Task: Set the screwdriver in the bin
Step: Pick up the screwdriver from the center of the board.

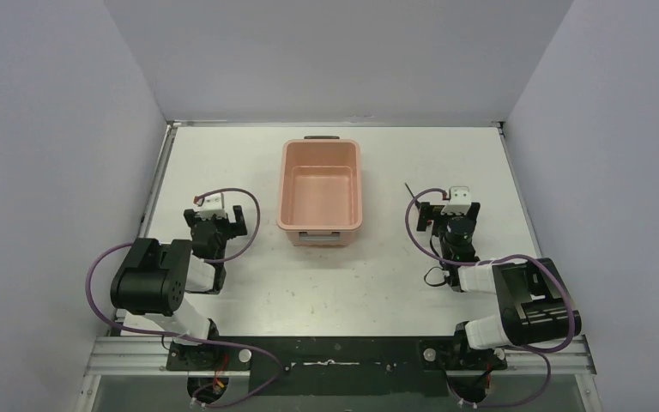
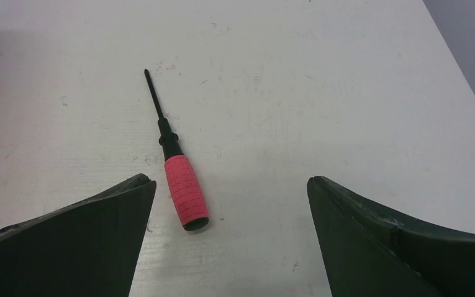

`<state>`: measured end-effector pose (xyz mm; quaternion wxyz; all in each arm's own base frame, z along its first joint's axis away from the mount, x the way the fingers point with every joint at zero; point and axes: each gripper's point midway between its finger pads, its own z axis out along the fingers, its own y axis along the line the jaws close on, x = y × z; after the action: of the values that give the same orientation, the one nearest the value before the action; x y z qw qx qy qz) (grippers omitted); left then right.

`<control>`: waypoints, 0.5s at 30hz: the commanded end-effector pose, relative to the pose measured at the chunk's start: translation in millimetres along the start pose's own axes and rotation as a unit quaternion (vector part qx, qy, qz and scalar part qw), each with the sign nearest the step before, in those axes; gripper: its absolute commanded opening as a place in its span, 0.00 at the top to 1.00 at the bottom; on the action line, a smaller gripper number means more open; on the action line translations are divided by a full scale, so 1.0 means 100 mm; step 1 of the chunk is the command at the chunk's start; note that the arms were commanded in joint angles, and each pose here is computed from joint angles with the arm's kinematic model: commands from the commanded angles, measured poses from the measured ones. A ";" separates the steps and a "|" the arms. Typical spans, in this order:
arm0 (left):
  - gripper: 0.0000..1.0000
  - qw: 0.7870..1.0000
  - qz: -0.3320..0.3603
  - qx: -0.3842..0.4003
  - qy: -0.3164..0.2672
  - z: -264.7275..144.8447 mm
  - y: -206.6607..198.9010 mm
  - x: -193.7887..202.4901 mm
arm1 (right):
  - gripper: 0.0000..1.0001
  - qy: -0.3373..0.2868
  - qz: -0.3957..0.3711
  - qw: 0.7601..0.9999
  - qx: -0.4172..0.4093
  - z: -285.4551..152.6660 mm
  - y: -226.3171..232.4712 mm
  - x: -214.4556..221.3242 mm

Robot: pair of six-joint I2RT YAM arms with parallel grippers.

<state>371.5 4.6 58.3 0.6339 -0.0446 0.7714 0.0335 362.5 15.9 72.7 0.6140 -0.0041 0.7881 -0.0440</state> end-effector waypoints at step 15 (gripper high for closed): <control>0.03 1.000 0.000 0.002 -0.025 0.06 -0.02 -0.16 | 0.00 -0.015 0.008 1.000 0.009 0.12 0.00 -0.17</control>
<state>371.5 4.6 58.3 0.6339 -0.0446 0.7714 0.0335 366.2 14.5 73.3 0.6118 0.0000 0.7895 -0.0482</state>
